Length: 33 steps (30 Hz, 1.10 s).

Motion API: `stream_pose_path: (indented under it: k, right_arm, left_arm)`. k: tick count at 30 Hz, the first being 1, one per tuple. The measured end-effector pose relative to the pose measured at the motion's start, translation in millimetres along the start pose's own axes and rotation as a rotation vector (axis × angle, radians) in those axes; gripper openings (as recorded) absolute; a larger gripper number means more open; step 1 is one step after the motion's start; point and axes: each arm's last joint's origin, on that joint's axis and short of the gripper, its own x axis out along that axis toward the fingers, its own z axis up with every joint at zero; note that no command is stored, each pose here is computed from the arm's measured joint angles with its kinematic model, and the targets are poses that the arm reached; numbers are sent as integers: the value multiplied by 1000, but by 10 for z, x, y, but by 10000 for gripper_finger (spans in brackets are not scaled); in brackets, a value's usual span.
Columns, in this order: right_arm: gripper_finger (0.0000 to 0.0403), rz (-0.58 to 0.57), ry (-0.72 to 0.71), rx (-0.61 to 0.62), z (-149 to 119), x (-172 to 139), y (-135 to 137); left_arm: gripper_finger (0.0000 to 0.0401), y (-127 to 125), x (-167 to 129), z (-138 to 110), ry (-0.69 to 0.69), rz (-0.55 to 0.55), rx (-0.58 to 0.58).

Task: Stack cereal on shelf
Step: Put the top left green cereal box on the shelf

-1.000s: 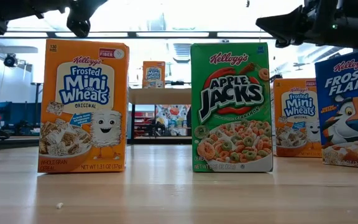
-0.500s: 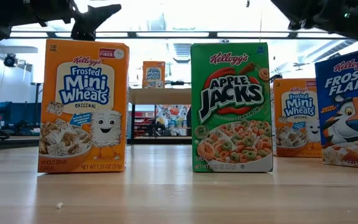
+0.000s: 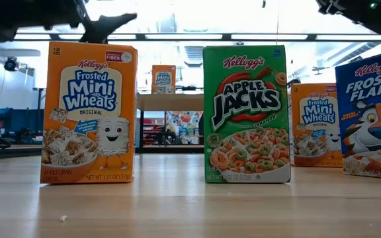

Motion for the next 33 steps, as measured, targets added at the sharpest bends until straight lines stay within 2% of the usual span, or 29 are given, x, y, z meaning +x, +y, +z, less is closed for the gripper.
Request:
stream_pose_path:
  k: [3,8,16,22,27,33]
  right_arm:
    - [9,-17,-50,-21,53,-9,-27]
    - [9,43,-101,-26,75,-11,-14]
    - [9,46,-105,-28,80,-13,-15]
    - [9,47,-104,-14,78,-13,-14]
    - [9,50,-99,-5,73,-12,-11]
    - [9,53,-94,9,67,-12,-8]
  left_arm:
    - [233,-125,129,58,51,1,16]
    - [233,-295,317,148,269,86,71]
    - [233,-395,456,200,595,313,21]
    - [233,-426,463,242,789,511,-16]
    - [237,-408,435,203,898,585,33]
    - [274,-356,342,189,972,657,106]
